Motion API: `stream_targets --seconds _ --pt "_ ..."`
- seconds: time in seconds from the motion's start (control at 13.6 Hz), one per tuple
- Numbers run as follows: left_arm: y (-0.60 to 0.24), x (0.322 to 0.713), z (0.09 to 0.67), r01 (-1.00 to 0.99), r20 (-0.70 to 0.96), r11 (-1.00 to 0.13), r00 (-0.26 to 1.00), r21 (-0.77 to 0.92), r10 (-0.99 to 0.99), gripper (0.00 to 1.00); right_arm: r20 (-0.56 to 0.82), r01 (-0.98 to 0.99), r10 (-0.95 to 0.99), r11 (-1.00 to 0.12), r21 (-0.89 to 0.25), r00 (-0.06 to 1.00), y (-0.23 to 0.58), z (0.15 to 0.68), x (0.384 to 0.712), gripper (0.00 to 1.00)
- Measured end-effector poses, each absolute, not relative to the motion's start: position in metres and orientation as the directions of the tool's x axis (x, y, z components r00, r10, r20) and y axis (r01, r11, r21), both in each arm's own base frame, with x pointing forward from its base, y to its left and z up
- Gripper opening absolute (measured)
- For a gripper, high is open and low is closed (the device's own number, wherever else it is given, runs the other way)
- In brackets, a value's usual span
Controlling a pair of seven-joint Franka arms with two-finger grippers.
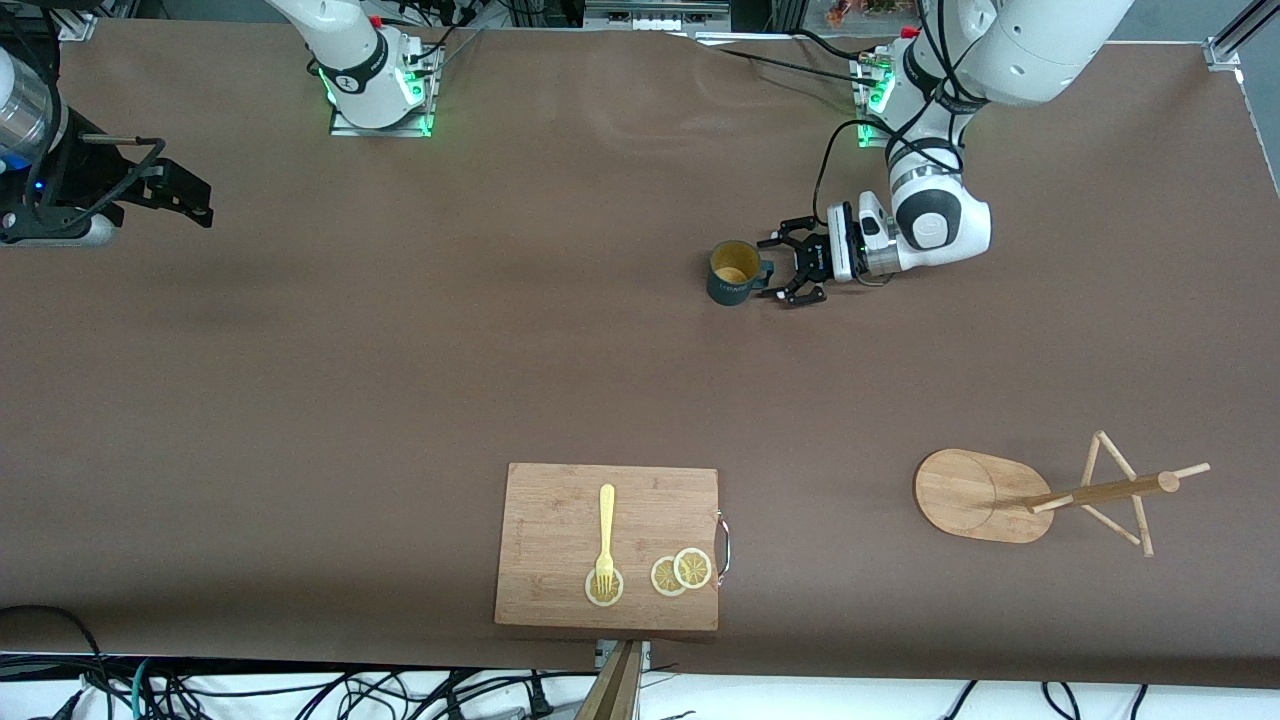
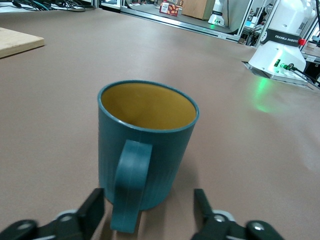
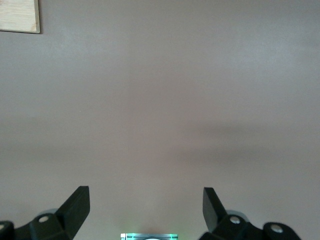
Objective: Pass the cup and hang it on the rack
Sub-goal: 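Close the left gripper on the mug handle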
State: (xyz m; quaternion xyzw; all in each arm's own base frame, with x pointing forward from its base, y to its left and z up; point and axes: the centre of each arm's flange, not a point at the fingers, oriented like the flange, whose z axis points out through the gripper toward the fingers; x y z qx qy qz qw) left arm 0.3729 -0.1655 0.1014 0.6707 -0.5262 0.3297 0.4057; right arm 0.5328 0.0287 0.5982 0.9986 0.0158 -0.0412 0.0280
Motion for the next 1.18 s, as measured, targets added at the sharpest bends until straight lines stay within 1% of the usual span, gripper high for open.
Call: stream_targets --seconds 0.07,0.15,0.22,0.29,0.37,0.44,0.51,0.59,0.74,0.88,1.03,1.18 --pt "-0.166 0.373 0.101 -0.974 0.87 -0.115 0.224 0.193 -0.439 0.63 -0.083 0.034 0.029 -0.998 0.055 0.996 0.029 0.598 0.533 1.0" --pt "-0.166 0.373 0.101 -0.975 0.871 -0.113 0.221 0.19 -0.439 0.58 -0.083 0.034 0.029 -0.998 0.055 0.996 0.029 0.598 0.533 1.0" --pt "-0.166 0.373 0.101 -0.975 0.871 -0.113 0.22 0.19 -0.439 0.57 -0.083 0.034 0.029 -0.998 0.055 0.996 0.029 0.598 0.533 1.0" --pt "-0.166 0.373 0.101 -0.975 0.871 -0.113 0.219 0.189 -0.439 0.52 -0.083 0.034 0.029 -0.998 0.055 0.996 0.029 0.598 0.533 1.0" --pt "-0.166 0.373 0.101 -0.975 0.871 -0.114 0.219 0.188 -0.439 0.52 -0.083 0.034 0.029 -0.998 0.055 0.996 0.029 0.598 0.533 1.0" --pt "-0.165 0.373 0.101 -0.975 0.871 -0.114 0.22 0.189 -0.44 0.44 -0.083 0.034 0.029 -0.998 0.055 0.996 0.029 0.598 0.533 1.0" --pt "-0.165 0.373 0.101 -0.975 0.871 -0.115 0.221 0.189 -0.44 0.31 -0.083 0.034 0.029 -0.998 0.055 0.996 0.029 0.598 0.533 1.0" --pt "-0.165 0.374 0.101 -0.975 0.871 -0.115 0.22 0.188 -0.439 0.2 -0.083 0.034 0.029 -0.998 0.055 0.996 0.029 0.598 0.533 1.0" --pt "-0.163 0.377 0.103 -0.973 0.87 -0.128 0.229 0.192 -0.437 0.21 -0.083 0.034 0.029 -0.998 0.055 0.996 0.029 0.598 0.533 1.0" --pt "-0.155 0.39 0.112 -0.959 0.861 -0.167 0.279 0.228 -0.426 0.21 -0.084 0.033 0.029 -0.998 0.055 0.996 0.029 0.598 0.533 1.0" --pt "-0.138 0.412 0.135 -0.927 0.816 -0.189 0.376 0.325 -0.438 0.21 -0.084 0.033 0.028 -0.998 0.055 0.996 0.028 0.598 0.533 1.0" --pt "-0.113 0.435 0.171 -0.876 0.757 -0.231 0.483 0.424 -0.44 0.21 -0.084 0.033 0.028 -0.998 0.055 0.996 0.028 0.598 0.533 1.0"
